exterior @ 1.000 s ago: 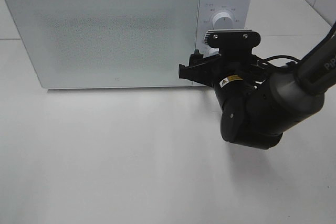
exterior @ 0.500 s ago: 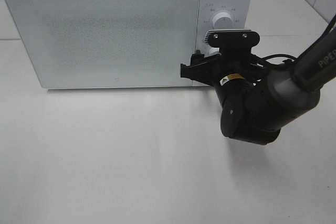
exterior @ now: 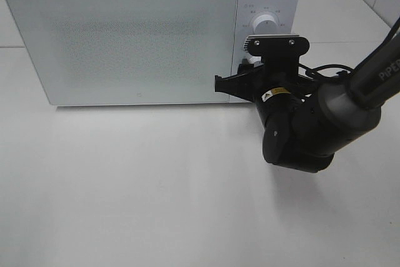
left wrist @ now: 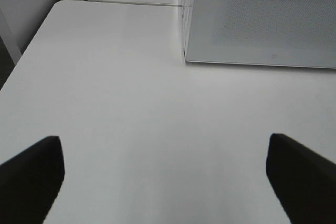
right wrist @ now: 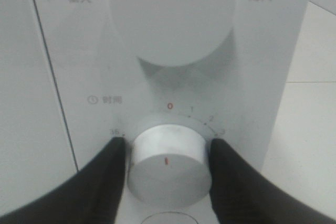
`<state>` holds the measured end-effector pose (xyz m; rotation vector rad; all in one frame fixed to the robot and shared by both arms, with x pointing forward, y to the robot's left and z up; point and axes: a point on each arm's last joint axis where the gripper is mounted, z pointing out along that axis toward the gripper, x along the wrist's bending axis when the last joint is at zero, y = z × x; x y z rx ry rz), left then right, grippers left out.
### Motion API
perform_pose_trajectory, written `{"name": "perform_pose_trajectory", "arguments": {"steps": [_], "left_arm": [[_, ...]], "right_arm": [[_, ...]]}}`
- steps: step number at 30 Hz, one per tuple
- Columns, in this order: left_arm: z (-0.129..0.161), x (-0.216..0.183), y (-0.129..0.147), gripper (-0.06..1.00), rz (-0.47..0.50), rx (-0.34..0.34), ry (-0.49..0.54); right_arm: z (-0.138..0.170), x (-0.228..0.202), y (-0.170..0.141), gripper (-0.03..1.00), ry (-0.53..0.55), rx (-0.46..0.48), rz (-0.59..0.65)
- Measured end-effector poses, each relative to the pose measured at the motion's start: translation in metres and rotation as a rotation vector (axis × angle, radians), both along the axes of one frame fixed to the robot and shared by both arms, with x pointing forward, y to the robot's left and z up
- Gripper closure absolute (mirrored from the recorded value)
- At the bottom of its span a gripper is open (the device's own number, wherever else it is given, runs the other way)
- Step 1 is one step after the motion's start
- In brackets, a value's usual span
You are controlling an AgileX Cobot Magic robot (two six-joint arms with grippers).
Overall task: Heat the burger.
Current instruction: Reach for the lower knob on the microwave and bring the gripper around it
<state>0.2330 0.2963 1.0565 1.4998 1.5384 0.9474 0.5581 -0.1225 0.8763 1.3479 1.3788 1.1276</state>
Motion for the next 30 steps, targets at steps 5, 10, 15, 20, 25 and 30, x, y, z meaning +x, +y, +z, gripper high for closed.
{"name": "perform_pose_trajectory", "arguments": {"steps": [5, 10, 15, 20, 25, 30], "left_arm": [[0.0, 0.0, 0.0, -0.05, 0.0, 0.0, 0.0], [0.0, 0.0, 0.0, -0.05, 0.0, 0.0, 0.0], [0.0, 0.0, 0.0, -0.05, 0.0, 0.0, 0.0], [0.0, 0.0, 0.0, -0.05, 0.0, 0.0, 0.0], [0.0, 0.0, 0.0, -0.05, 0.0, 0.0, 0.0], [0.0, 0.0, 0.0, -0.05, 0.0, 0.0, 0.0]], "right_arm": [[0.0001, 0.0, -0.0001, 0.56, -0.001, 0.0, -0.001], [0.0002, 0.0, -0.0001, 0.56, -0.002, 0.0, -0.001], [0.0003, 0.0001, -0.0001, 0.56, -0.003, 0.0, -0.001], [0.0004, 0.0001, 0.0008, 0.56, -0.004, 0.097, -0.011], [-0.0013, -0.0005, 0.0, 0.56, -0.003, 0.304, -0.036], [-0.0022, -0.0009, -0.0004, 0.56, 0.006, 0.493, -0.063]]}}
